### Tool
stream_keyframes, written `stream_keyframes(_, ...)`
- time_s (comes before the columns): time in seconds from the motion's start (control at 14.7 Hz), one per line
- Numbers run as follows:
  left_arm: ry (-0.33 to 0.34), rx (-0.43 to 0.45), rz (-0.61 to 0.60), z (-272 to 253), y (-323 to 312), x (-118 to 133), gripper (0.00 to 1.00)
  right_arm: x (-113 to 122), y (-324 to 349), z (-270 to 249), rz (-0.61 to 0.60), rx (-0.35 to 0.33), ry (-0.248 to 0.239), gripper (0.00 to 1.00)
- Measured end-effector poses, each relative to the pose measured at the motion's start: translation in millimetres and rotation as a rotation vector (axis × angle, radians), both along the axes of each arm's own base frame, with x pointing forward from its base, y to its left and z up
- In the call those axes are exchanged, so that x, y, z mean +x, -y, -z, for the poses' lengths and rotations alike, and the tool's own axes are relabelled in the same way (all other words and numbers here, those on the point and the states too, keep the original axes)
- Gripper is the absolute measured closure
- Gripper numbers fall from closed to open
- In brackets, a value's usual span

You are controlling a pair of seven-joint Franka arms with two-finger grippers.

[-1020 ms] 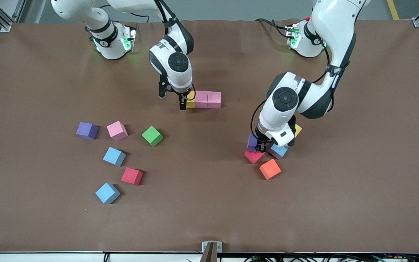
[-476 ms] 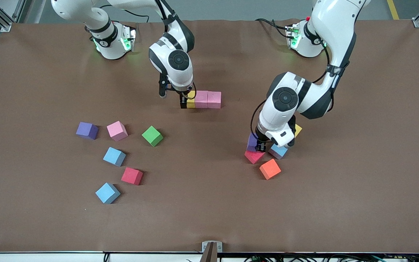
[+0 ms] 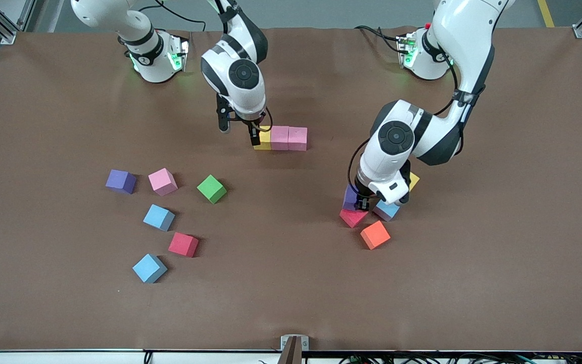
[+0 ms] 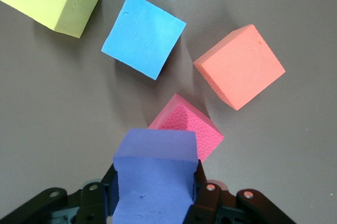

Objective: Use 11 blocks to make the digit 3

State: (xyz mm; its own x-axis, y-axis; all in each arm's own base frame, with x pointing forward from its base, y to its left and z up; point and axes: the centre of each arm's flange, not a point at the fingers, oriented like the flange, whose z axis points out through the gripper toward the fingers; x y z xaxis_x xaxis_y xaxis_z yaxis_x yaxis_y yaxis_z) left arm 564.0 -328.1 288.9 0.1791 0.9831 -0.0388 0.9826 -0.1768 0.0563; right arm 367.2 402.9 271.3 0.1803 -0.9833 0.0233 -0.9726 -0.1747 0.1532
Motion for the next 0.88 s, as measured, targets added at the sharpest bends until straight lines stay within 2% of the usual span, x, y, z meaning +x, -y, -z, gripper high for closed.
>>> stream_keyframes(0.14,0.000,0.000,0.000,0,0,0,0.45,18,17,-3,-0.071,0.009,0.007,0.00)
stream_keyframes(0.48,0.001,0.000,0.000,0,0,0,0.45,85,89,-6,-0.268,0.035,0.052,0.00)
stream_keyframes(0.88,0.003,-0.002,0.000,-2,0,1,0.45,141,157,-19,-0.450,0.071,0.105,0.00)
